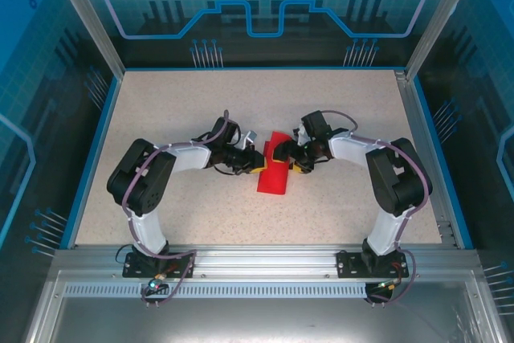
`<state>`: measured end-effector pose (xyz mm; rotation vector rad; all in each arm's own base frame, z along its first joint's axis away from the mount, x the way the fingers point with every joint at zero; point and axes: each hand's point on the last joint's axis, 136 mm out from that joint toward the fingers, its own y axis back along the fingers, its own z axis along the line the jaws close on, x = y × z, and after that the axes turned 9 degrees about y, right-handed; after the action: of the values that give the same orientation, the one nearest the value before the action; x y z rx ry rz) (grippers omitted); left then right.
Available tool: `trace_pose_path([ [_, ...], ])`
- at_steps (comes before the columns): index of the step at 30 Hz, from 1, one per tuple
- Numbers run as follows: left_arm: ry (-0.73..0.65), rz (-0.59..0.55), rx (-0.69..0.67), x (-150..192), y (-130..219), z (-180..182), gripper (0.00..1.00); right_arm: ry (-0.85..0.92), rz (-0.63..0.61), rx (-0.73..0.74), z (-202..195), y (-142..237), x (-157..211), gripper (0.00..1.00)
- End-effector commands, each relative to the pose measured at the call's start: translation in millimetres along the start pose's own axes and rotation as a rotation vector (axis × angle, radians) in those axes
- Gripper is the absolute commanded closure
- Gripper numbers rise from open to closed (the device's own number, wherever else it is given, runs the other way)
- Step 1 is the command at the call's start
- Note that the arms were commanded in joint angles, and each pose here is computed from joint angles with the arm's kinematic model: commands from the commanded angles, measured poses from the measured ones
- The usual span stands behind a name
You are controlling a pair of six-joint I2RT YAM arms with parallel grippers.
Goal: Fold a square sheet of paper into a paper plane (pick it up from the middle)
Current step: Fold the square sheet of paper in half at the center of the table.
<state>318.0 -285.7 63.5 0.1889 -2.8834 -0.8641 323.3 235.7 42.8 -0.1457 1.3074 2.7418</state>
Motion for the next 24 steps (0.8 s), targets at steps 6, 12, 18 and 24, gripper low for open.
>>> trace_pose_path([
  [6,-0.013,-0.015,-0.032,-3.9,-2.0,1.5,1.00,0.003,-0.197,-0.046,-2.5,33.2,-8.6,0.20],
  [12,-0.004,-0.023,-0.042,-3.0,-0.9,4.6,1.00,0.024,-0.236,-0.008,-8.6,38.0,4.5,0.23],
  [18,0.007,-0.025,-0.039,-1.9,-0.1,4.6,1.00,0.008,-0.212,-0.042,-3.7,17.1,6.3,0.38],
  [24,0.012,-0.026,-0.042,-1.0,0.2,6.1,1.00,-0.022,-0.194,-0.039,-9.2,8.0,2.4,0.46],
])
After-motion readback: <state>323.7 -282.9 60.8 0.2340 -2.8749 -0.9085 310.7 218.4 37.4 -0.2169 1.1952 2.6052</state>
